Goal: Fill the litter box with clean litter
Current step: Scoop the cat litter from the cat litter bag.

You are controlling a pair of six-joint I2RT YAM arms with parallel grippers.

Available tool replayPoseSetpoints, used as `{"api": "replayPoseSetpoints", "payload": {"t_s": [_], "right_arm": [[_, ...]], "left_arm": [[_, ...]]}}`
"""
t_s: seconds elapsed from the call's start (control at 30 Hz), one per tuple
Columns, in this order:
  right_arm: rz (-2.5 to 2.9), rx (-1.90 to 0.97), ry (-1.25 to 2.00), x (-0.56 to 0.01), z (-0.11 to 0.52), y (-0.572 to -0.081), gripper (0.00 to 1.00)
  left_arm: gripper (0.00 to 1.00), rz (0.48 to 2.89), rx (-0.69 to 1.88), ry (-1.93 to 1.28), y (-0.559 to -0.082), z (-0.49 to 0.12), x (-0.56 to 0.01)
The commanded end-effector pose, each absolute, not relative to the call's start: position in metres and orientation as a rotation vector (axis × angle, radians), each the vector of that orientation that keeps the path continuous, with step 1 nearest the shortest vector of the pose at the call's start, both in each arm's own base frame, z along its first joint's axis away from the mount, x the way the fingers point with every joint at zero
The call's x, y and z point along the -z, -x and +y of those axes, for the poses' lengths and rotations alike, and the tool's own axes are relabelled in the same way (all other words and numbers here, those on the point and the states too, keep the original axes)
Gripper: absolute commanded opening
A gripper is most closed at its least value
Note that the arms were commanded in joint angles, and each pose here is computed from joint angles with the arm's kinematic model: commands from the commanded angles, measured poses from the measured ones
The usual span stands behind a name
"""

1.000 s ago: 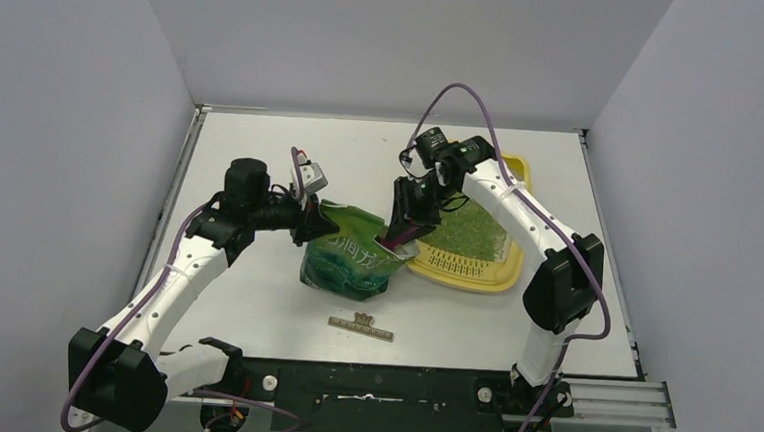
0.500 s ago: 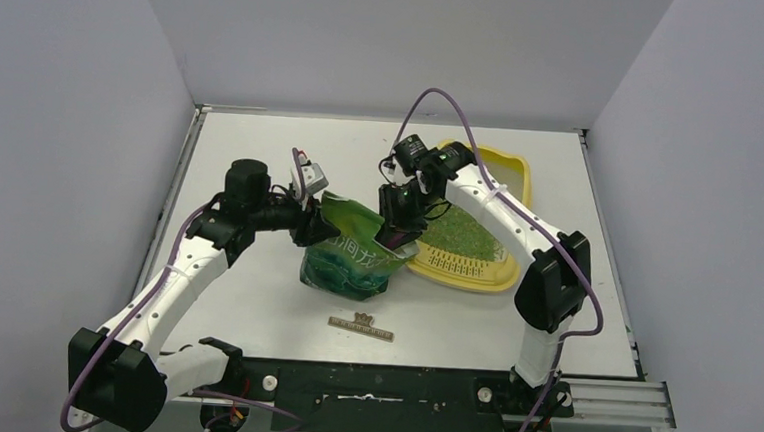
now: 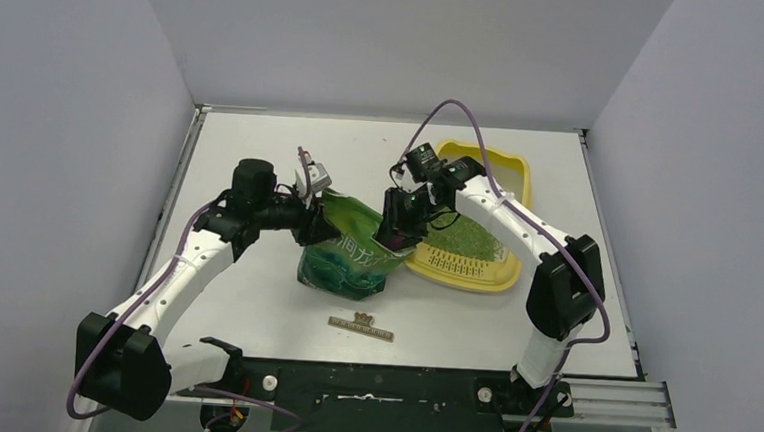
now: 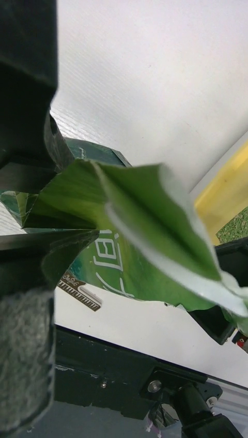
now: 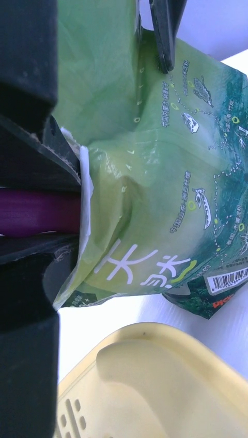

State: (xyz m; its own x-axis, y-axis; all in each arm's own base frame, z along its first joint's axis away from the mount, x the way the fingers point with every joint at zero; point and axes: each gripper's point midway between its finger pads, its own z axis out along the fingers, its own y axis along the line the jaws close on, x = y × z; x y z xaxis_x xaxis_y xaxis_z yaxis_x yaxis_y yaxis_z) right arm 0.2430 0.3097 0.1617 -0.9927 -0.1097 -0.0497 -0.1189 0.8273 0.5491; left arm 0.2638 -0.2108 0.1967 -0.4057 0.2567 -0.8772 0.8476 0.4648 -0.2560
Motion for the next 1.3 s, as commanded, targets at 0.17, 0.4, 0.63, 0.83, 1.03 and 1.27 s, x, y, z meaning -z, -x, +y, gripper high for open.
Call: {"api": "replayPoseSetpoints", "payload": {"t_s": [0.17,0.4,0.63,0.83,1.03,1.27], "right_arm": [[2.759,-1.222,0.178,-0.162,0.345,-0.265,0.00],[2.586,-1.524,0.139,-0.196,0.356,-0.268,0.00],[2.592,-1.487,0.172,-0.212,0.338,-0.265,0.00],[2.577,-1.460,0.138,-0.228,0.314,-0.266,0.00],[2.625,-1.385,0.173,-0.233,0.298,-0.257,0.00],[2.706,-1.338,0.275,-0.225,0.307,-0.236,0.00]], "left_arm": [[0.06,1.885,0.996,-0.948,-0.265,-0.221,-0.211],[0.00,1.890,1.006,-0.966,-0.262,-0.222,-0.211],[0.00,1.846,1.023,-0.984,-0.257,-0.224,-0.218],[0.00,1.731,1.120,-1.014,-0.246,-0.236,-0.232],[0.00,1.699,1.100,-0.994,-0.248,-0.236,-0.236],[0.04,1.734,1.005,-0.959,-0.257,-0.228,-0.233]]}}
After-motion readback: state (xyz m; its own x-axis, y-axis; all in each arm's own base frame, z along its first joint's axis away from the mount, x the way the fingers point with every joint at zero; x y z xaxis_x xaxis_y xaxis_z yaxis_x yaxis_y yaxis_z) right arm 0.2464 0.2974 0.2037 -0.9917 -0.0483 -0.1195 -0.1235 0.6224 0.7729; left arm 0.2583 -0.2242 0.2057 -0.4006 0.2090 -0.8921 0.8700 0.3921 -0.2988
